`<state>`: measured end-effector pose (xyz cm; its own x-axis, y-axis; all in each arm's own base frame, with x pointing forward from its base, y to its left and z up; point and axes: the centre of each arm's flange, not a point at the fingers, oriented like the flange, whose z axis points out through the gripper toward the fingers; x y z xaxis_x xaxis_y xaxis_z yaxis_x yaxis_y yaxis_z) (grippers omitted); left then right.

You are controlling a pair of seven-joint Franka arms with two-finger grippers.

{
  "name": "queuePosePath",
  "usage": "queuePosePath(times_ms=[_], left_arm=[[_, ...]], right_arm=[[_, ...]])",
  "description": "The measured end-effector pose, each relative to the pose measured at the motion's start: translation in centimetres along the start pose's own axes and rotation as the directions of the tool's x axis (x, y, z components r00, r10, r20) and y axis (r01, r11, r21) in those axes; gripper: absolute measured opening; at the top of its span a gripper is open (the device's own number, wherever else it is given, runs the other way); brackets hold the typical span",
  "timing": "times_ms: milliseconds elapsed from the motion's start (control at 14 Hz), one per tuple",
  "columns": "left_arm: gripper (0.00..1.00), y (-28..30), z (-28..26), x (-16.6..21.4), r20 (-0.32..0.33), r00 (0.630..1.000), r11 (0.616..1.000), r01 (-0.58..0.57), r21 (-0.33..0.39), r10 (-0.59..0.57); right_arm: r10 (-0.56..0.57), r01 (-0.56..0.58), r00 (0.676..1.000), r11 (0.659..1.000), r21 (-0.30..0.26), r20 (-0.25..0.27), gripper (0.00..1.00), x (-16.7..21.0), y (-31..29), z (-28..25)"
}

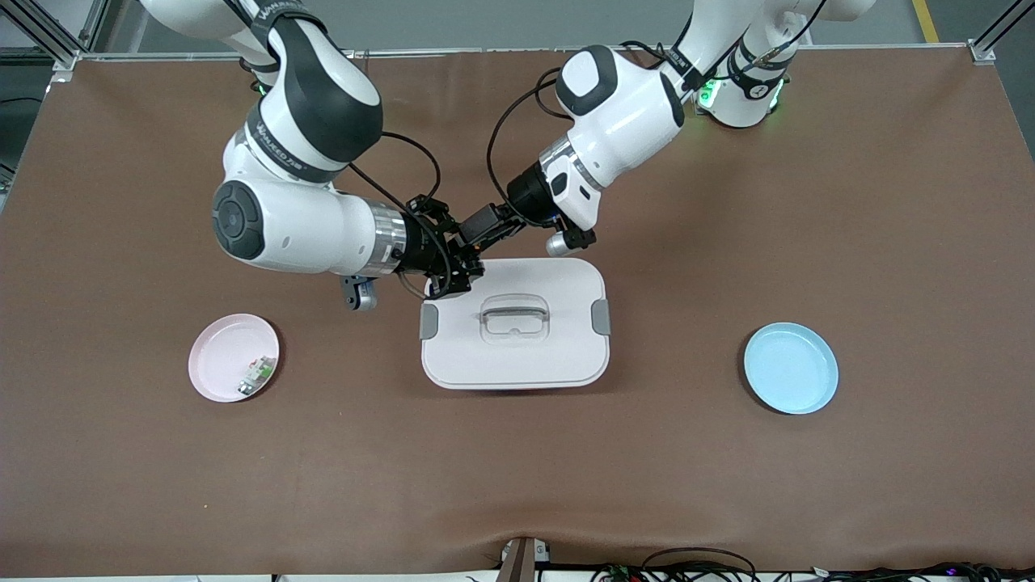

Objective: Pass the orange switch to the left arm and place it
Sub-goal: 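Carry the switch over the white box while the left gripper reaches it, then grasp the switch with the left gripper and open the right gripper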

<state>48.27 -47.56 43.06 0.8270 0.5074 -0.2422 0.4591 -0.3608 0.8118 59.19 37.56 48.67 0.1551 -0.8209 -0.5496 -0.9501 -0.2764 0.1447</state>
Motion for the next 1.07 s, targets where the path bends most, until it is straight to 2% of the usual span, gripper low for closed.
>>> queuePosePath(times_ms=[571,643,857,1000,1071], left_arm=[[1.0,-0.3,0.23,0.24,-0.001,1.0,1.0,0.004,0.005,-0.004],[0.93,-0.34,0.26,0.23,-0.001,1.0,1.0,0.004,0.006,-0.004],[0.58,-0.46,0.35,0.28,0.0,1.0,1.0,0.005,0.008,-0.005],[0.38,-0.38,0.33,0.29,-0.001,1.0,1.0,0.002,0.006,-0.002],[0.37,-0.44,0.37,0.24,-0.001,1.0,1.0,-0.015,0.007,0.015]], right_arm=[[0.001,-0.001,1.0,1.0,-0.001,-0.003,0.72,-0.01,0.01,0.2],[0.001,-0.001,1.0,1.0,0.0,-0.003,0.72,0.02,0.0,0.18],[0.002,-0.002,1.0,1.0,0.006,-0.002,0.72,0.04,-0.08,0.12],[0.003,-0.003,1.0,1.0,0.008,-0.002,0.72,0.05,-0.13,0.24],[0.006,-0.006,1.0,1.0,0.004,-0.003,0.72,0.1,-0.12,0.31]])
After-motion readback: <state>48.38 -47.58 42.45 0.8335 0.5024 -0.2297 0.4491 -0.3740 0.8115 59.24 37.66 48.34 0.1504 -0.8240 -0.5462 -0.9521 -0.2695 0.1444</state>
